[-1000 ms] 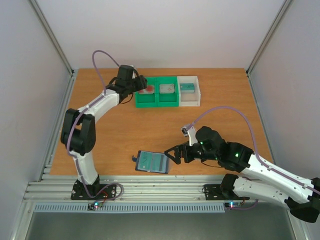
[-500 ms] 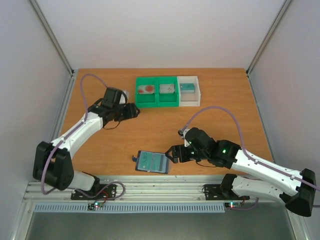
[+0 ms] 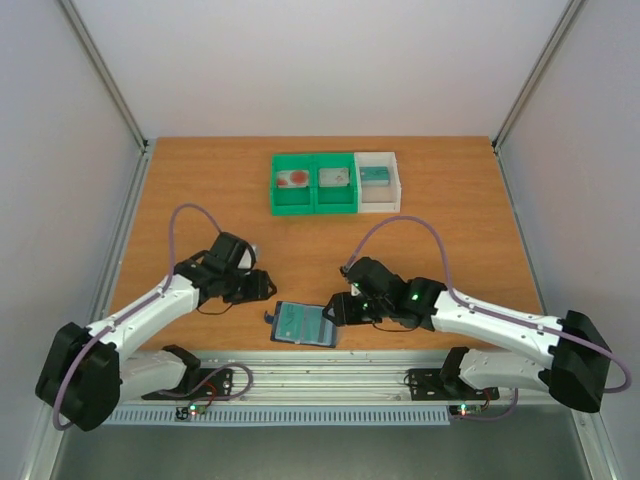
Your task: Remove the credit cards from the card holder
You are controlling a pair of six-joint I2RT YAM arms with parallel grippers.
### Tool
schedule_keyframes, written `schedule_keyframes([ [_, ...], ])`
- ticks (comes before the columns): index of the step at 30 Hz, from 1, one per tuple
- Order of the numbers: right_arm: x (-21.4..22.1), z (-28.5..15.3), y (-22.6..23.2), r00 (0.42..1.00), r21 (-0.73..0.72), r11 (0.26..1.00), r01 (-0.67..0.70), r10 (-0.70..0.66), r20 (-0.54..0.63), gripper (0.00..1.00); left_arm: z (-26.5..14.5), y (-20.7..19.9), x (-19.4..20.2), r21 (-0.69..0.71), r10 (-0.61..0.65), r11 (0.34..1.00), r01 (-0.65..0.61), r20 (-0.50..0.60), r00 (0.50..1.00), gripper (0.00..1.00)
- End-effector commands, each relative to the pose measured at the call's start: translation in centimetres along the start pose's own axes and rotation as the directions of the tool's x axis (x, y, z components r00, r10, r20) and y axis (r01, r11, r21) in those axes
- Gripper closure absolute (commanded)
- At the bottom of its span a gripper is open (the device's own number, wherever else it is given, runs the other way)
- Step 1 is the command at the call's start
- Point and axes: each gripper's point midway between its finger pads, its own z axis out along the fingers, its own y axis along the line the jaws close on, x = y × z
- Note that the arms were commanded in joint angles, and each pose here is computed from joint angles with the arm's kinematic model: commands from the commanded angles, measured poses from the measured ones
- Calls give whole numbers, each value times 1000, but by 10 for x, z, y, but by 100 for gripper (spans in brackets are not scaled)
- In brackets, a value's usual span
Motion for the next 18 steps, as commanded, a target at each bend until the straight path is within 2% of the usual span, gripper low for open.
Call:
schedule_keyframes([
  [1, 3, 21, -1, 999, -17, 999, -48, 48, -23, 54, 8, -9, 16, 88, -26, 996, 28, -17, 1000, 47],
  [9, 16, 56, -30, 994, 68, 994, -84, 89, -68, 59, 30, -1, 46, 130, -90, 986, 102, -97, 991, 52],
  [12, 19, 64, -30, 991, 56, 994, -96, 100, -90, 65, 35, 1, 56, 141, -114, 981, 132, -127, 985, 53],
  [14, 20, 68, -29, 990, 51, 994, -96, 101, -101, 68, 36, 0, 59, 151, -114, 980, 133, -131, 985, 57],
  [16, 21, 70, -32, 989, 60, 993, -102, 108, -103, 68, 36, 0, 61, 162, -112, 978, 132, -130, 985, 63],
  [18, 23, 73, -37, 987, 77, 991, -113, 121, -101, 67, 36, 1, 66, 167, -121, 975, 144, -140, 983, 65],
])
